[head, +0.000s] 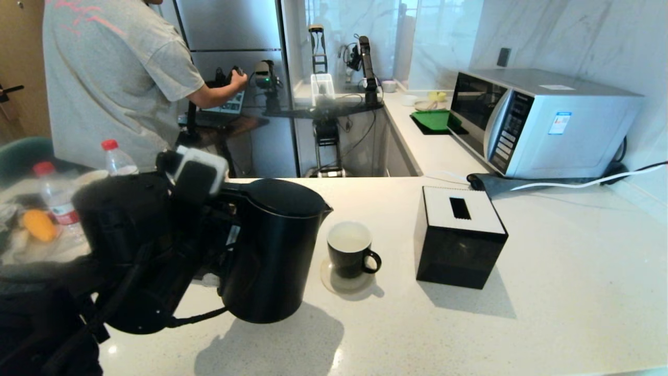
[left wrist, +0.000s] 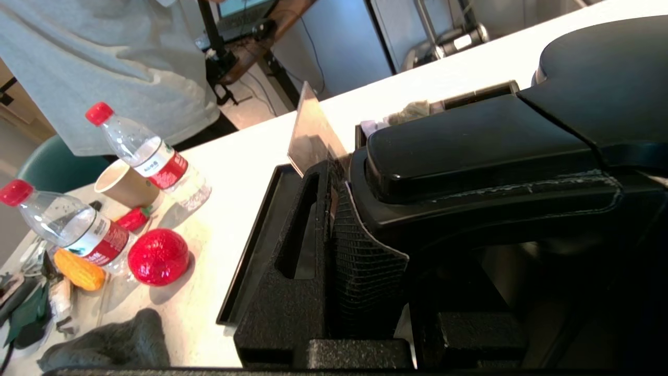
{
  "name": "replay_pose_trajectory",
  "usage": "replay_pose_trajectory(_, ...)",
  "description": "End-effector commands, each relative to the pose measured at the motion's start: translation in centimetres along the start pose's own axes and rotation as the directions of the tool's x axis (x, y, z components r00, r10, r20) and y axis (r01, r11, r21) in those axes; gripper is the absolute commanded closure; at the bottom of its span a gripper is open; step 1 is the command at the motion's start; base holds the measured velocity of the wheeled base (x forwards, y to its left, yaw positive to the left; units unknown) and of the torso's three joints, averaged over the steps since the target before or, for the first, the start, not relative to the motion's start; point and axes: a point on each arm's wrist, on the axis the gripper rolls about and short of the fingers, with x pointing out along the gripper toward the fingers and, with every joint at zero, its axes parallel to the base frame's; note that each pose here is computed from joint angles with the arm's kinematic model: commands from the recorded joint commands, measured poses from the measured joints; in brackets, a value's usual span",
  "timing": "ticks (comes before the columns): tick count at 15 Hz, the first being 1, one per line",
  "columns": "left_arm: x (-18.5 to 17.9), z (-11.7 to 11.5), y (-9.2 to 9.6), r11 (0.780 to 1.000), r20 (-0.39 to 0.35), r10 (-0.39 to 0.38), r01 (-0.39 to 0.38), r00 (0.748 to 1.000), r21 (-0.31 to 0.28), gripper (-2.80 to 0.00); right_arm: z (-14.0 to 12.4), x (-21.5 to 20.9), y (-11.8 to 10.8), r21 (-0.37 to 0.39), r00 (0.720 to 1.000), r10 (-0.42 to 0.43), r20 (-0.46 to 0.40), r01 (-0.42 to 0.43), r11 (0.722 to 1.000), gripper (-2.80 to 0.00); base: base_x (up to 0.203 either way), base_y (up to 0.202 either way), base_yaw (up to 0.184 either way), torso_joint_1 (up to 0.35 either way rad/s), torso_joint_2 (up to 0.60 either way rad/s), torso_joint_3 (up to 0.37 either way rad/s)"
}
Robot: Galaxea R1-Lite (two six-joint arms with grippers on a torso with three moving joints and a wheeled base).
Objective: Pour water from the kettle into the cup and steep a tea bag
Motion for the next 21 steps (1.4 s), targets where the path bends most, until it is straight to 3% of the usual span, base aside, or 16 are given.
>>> replay_pose_trajectory(1, 0.2, 0.1, -0.1, 1.0, -0.011, 0.017, -0.017, 1.0, 0.006, 0.0, 0.0, 0.0, 0.0, 0.0, 1.0, 0.0, -0.001, 0.0, 1.0, 0.0, 0.0, 0.0, 0.0, 0.0, 0.0, 0.0)
replay_pose_trajectory(13, 1.3, 0.7, -0.7, 0.996, -0.083, 0.062, -0.057, 0.995, 0.062, 0.0, 0.0, 0.0, 0.0, 0.0, 1.0, 0.0, -0.001, 0.0, 1.0, 0.0, 0.0, 0.0, 0.0, 0.0, 0.0, 0.0)
replay_pose_trajectory(21, 2.2, 1.6, -1.4, 0.994, -0.118, 0.052, -0.041, 0.992, 0.098, 0.0, 0.0, 0.0, 0.0, 0.0, 1.0, 0.0, -0.001, 0.0, 1.0, 0.0, 0.0, 0.0, 0.0, 0.0, 0.0, 0.0)
